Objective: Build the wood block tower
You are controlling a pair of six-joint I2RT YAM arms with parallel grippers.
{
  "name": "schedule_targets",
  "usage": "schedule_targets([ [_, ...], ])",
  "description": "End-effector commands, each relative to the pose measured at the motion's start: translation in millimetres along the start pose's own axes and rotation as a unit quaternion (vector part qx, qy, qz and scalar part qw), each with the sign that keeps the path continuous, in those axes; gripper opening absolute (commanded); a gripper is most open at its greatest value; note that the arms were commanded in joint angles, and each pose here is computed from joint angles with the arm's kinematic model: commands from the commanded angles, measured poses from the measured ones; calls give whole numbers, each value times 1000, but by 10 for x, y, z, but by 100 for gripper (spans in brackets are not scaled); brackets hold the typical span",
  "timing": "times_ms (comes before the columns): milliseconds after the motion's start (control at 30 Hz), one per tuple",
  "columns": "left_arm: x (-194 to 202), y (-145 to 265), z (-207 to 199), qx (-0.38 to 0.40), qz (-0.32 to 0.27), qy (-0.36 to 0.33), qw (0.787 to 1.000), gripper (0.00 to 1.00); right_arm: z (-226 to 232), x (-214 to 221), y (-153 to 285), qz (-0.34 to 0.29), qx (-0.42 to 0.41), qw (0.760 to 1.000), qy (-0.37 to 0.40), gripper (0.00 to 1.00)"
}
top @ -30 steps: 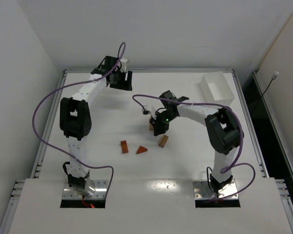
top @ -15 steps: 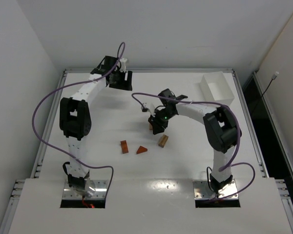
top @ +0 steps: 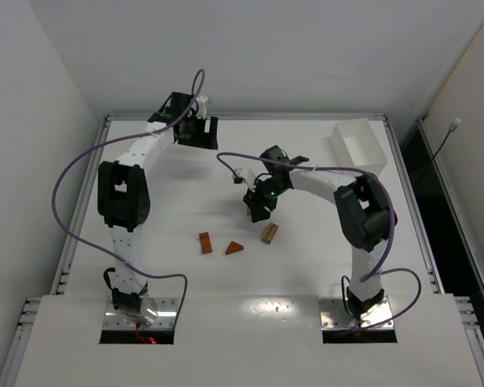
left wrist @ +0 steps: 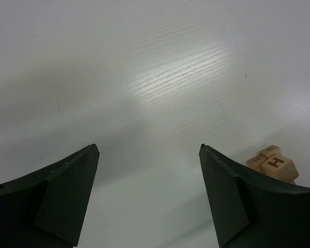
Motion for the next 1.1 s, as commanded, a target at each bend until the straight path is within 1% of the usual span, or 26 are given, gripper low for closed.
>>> schedule_targets([
  [0, -316, 207, -50, 8, -49, -2, 999, 76, -73, -167, 2, -21, 6, 1000, 16, 50],
  [133, -290, 169, -38, 8, -45, -1, 999, 76, -73, -167, 2, -21, 6, 1000, 16, 50],
  [167, -289, 169, -51, 12, -44, -1, 999, 76, -73, -167, 2, -21, 6, 1000, 16, 49],
  [200, -289, 169, -51, 13, -44, -1, 999, 76, -58, -177, 0, -25, 1, 1000, 16, 44],
  [233, -289, 169, -51, 13, -44, -1, 999, 76, -36, -197, 30, -28, -2, 999, 23, 36],
  [267, -289, 169, -51, 13, -44, -1, 999, 76, -28, -205, 29, -31, -5, 999, 28, 23],
  [300, -289, 169, -51, 13, -44, -1, 999, 76, 14, -228, 76, -37, -10, 998, 42, 19],
  [400, -273, 153, -59, 17, -44, -2, 999, 76, 119, -215, 115, -47, -24, 997, 52, 4],
  [500, -269, 181, -70, 17, -44, 3, 999, 75, 287, -174, 207, -54, -43, 995, 71, 0],
  [633, -252, 225, -80, 17, -44, 3, 999, 75, 568, -87, 362, -68, -66, 991, 97, 0],
  [667, -252, 226, -80, 17, -44, 3, 999, 75, 615, -73, 404, -71, -64, 990, 99, 0],
  [700, -207, 206, -76, 17, -39, 10, 999, 73, 617, -91, 444, -77, -51, 990, 110, 0],
  [733, -221, 231, -84, 18, -44, 8, 999, 73, 662, -71, 511, -82, -35, 990, 110, 0],
  [767, -198, 250, -123, 28, -41, 14, 999, 71, 606, -27, 543, -67, 3, 996, 61, 0],
  [833, -12, 205, -188, 41, -17, 21, 999, 66, 413, -53, 609, -77, 69, 995, 13, 0],
  [867, 76, 174, -186, 44, -6, 24, 999, 63, 282, 35, 639, -65, 121, 988, -67, 0],
  [900, 213, 180, -253, 48, 9, 23, 999, 60, 165, 48, 684, -66, 159, 980, -103, 0],
  [933, 327, 133, -338, 53, 24, 19, 998, 59, 7, 16, 773, -81, 197, 969, -129, 0],
  [967, 472, 115, -378, 56, 36, 17, 998, 59, -88, 44, 795, -80, 222, 957, -170, 0],
  [1000, 521, 148, -429, 58, 40, 21, 997, 59, -182, -40, 858, -95, 237, 950, -181, 0],
  [1033, 606, 119, -455, 50, 43, 21, 998, 59, -313, -84, 924, -102, 276, 930, -221, 0],
  [1067, 560, 143, -467, 52, 34, 18, 998, 59, -361, -24, 909, -94, 294, 919, -246, 0],
])
Point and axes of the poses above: each gripper's point midway between its finger pads, its own y axis back along the fingers, its own z axis along the line the jaws close on, x = y × z, the point moved 3 cm from there along y, back along the fingers, and after that the axes turned 3 degrees about y, right-handed, at the moved point
